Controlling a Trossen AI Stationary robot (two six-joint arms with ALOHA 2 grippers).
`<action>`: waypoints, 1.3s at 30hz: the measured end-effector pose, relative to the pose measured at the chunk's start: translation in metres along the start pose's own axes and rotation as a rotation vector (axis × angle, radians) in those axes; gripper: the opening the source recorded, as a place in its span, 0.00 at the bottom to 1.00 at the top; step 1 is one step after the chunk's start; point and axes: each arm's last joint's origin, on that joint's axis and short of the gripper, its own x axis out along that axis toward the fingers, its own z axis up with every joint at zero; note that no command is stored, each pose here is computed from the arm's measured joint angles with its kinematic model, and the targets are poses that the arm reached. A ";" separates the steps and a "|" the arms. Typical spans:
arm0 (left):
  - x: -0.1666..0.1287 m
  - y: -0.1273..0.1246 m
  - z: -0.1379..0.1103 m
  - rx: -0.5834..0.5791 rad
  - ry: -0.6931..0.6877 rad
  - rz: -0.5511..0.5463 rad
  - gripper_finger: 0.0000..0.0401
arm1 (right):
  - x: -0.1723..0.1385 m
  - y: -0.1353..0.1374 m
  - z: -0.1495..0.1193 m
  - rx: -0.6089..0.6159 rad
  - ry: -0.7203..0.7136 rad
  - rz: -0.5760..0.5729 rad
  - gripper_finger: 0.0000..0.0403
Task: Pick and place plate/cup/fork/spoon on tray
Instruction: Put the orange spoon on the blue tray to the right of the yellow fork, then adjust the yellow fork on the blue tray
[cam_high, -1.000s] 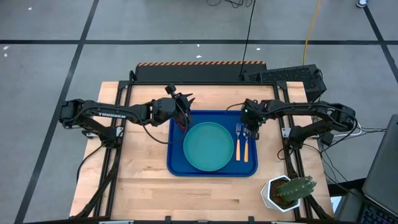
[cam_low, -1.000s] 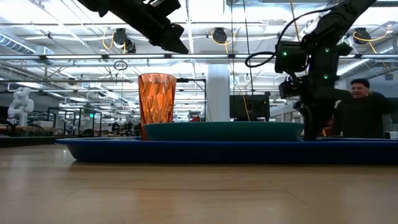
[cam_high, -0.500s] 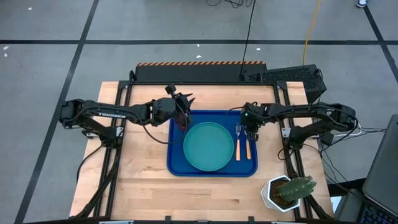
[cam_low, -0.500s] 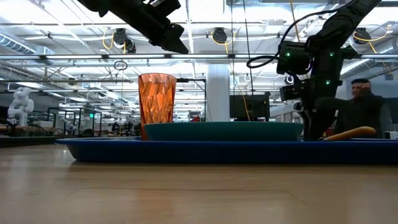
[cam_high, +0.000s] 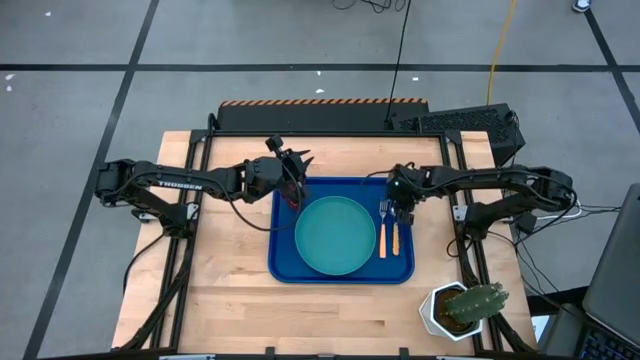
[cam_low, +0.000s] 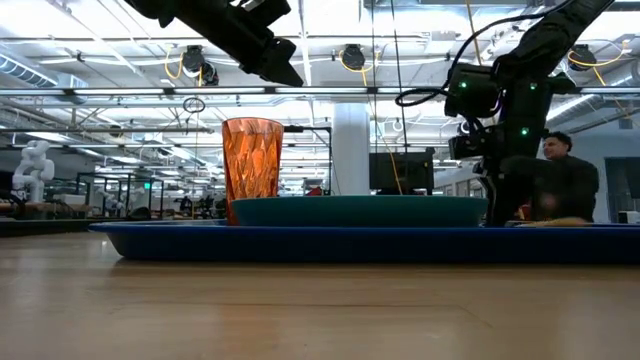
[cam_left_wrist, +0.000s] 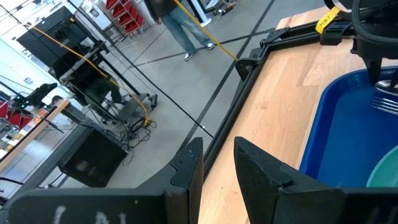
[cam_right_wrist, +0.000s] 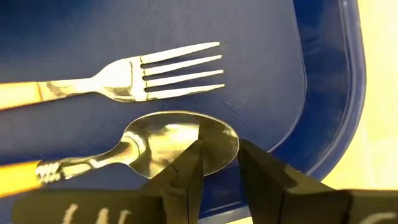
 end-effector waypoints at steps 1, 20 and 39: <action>0.000 0.000 0.000 0.000 0.000 0.000 0.24 | -0.001 0.000 0.000 0.004 -0.005 0.000 0.22; 0.000 0.000 0.000 -0.001 0.000 0.001 0.24 | -0.009 0.002 -0.001 0.019 -0.034 0.052 0.22; 0.000 0.000 0.000 0.000 0.000 0.001 0.24 | -0.009 -0.001 0.007 -0.008 -0.117 -0.015 0.22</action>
